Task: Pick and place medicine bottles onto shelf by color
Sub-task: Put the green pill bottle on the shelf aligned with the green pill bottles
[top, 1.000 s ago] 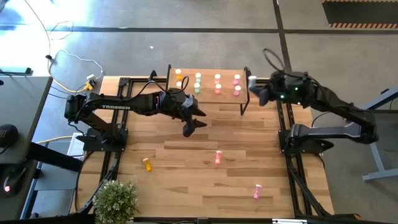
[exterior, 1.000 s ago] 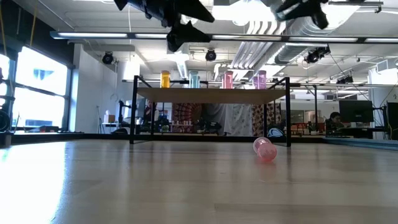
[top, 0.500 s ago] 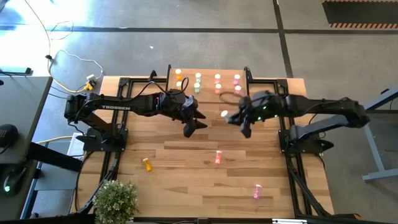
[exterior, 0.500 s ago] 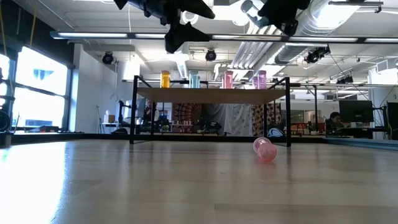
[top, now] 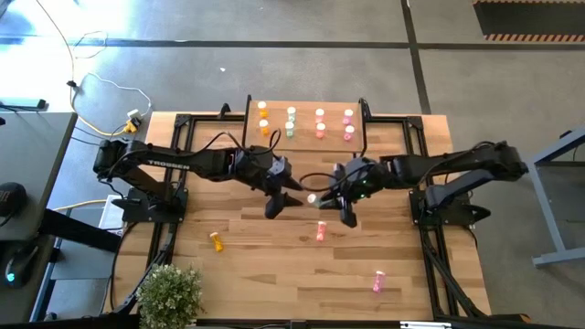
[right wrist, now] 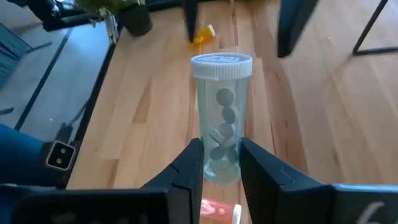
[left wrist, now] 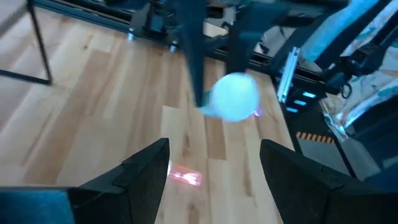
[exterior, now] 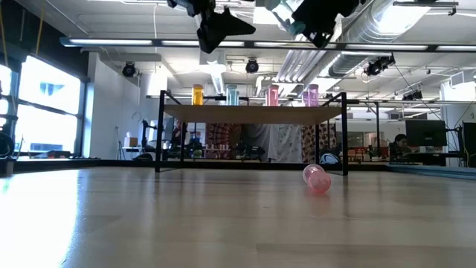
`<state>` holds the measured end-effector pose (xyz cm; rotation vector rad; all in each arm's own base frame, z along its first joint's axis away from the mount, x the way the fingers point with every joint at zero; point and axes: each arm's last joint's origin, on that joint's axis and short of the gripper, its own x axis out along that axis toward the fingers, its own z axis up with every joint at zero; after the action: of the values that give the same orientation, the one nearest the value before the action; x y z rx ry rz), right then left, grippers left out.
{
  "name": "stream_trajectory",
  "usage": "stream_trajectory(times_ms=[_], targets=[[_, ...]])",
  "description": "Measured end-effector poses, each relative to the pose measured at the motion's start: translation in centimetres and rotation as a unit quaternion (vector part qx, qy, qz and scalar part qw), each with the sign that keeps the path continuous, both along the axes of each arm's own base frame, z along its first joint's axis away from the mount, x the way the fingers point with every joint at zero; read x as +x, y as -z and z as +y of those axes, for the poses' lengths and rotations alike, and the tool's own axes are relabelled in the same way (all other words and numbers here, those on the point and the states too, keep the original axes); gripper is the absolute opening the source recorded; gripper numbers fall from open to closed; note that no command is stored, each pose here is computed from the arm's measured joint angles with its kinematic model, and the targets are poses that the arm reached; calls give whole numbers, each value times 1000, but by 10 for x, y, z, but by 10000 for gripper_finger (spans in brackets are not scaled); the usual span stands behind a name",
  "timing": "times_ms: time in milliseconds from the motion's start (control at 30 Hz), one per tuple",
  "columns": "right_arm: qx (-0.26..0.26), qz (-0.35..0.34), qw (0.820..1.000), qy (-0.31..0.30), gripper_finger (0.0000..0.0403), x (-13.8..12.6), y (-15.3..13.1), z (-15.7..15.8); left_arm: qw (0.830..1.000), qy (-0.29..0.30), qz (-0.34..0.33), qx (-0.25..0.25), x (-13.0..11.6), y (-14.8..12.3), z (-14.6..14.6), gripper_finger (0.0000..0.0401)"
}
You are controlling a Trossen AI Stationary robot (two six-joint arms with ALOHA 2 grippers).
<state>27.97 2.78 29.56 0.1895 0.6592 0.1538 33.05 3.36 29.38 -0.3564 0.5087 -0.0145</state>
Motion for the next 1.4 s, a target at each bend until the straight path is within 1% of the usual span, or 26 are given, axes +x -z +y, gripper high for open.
stream_trajectory(times_ms=[67, 200, 467, 667, 767, 1067, 1200, 1400], targets=[[0, 9, 1000, 0, 74, 4, 5, 1, 1000, 6, 0, -2, 0, 0, -5, 241], [19, 25, 1000, -5, 74, 14, 16, 2, 1000, 6, 2, -8, 1, 0, -14, 241], [41, 24, 999, -20, 74, 32, 32, 5, 999, -24, 13, 16, 1, 2, -21, 241], [49, 6, 999, -17, 74, 35, 29, 6, 999, -28, 37, 9, -1, 6, -21, 241], [55, -6, 998, -14, 74, 36, 27, 6, 999, -31, 38, 5, -1, 6, -21, 241], [70, -10, 998, -2, 74, 37, 25, 6, 998, -39, 41, 9, -2, 6, -21, 240], [78, -15, 997, 5, 74, 38, 24, 5, 998, -40, 41, 10, -2, 6, -21, 225], [74, -18, 997, 13, 74, 38, 24, 5, 998, -39, 38, 12, -1, 6, -21, 178]])
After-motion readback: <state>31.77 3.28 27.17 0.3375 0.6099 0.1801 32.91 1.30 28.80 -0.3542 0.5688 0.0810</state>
